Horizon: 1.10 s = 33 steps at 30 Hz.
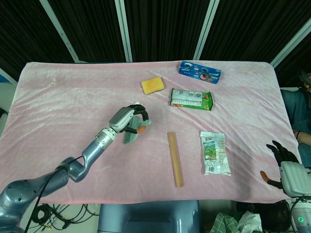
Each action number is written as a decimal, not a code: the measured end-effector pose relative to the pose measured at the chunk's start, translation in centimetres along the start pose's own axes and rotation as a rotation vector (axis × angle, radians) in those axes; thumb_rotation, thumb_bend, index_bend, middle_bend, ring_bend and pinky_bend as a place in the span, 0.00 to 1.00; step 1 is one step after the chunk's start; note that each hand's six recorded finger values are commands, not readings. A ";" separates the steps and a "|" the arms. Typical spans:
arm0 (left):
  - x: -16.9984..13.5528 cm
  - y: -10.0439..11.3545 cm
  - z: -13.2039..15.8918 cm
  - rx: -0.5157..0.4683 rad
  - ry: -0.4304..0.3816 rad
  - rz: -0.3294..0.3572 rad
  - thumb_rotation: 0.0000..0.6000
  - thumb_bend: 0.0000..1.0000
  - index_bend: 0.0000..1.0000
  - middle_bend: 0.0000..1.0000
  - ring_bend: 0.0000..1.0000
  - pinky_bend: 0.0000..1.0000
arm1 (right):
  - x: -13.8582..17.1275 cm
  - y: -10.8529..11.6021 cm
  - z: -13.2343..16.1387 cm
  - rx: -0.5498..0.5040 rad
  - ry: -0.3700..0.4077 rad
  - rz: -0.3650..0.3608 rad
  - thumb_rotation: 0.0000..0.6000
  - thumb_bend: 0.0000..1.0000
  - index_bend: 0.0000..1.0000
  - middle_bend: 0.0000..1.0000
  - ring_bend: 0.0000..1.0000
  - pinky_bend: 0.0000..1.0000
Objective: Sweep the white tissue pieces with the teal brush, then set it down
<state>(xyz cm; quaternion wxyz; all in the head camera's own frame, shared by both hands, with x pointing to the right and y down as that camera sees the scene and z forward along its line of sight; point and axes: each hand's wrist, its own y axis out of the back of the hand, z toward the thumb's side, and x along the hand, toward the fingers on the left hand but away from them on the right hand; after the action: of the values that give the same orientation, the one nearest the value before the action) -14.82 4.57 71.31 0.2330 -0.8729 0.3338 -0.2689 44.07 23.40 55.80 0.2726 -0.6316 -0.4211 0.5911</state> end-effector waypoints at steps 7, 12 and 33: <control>1.9 0.0 1.8 -0.010 -0.040 0.050 1.00 0.38 0.62 0.61 0.22 0.26 | 0.0 0.0 0.0 0.000 -0.001 0.002 1.00 0.19 0.16 0.07 0.13 0.17; 3.2 1.9 2.8 -0.017 -0.068 0.148 1.00 0.38 0.62 0.61 0.22 0.27 | 0.0 -0.1 -0.1 -0.001 -0.002 0.007 1.00 0.19 0.16 0.07 0.13 0.17; 3.4 8.5 -4.1 0.105 0.149 0.278 1.00 0.38 0.62 0.61 0.22 0.28 | 0.1 0.0 -0.2 -0.015 -0.018 0.002 1.00 0.20 0.16 0.07 0.13 0.17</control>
<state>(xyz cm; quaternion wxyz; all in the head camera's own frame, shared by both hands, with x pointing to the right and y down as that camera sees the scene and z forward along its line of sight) -19.18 -4.46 70.44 0.2876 -0.7826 0.4532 -0.3152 44.26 23.49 55.75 0.2632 -0.6288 -0.4272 0.5939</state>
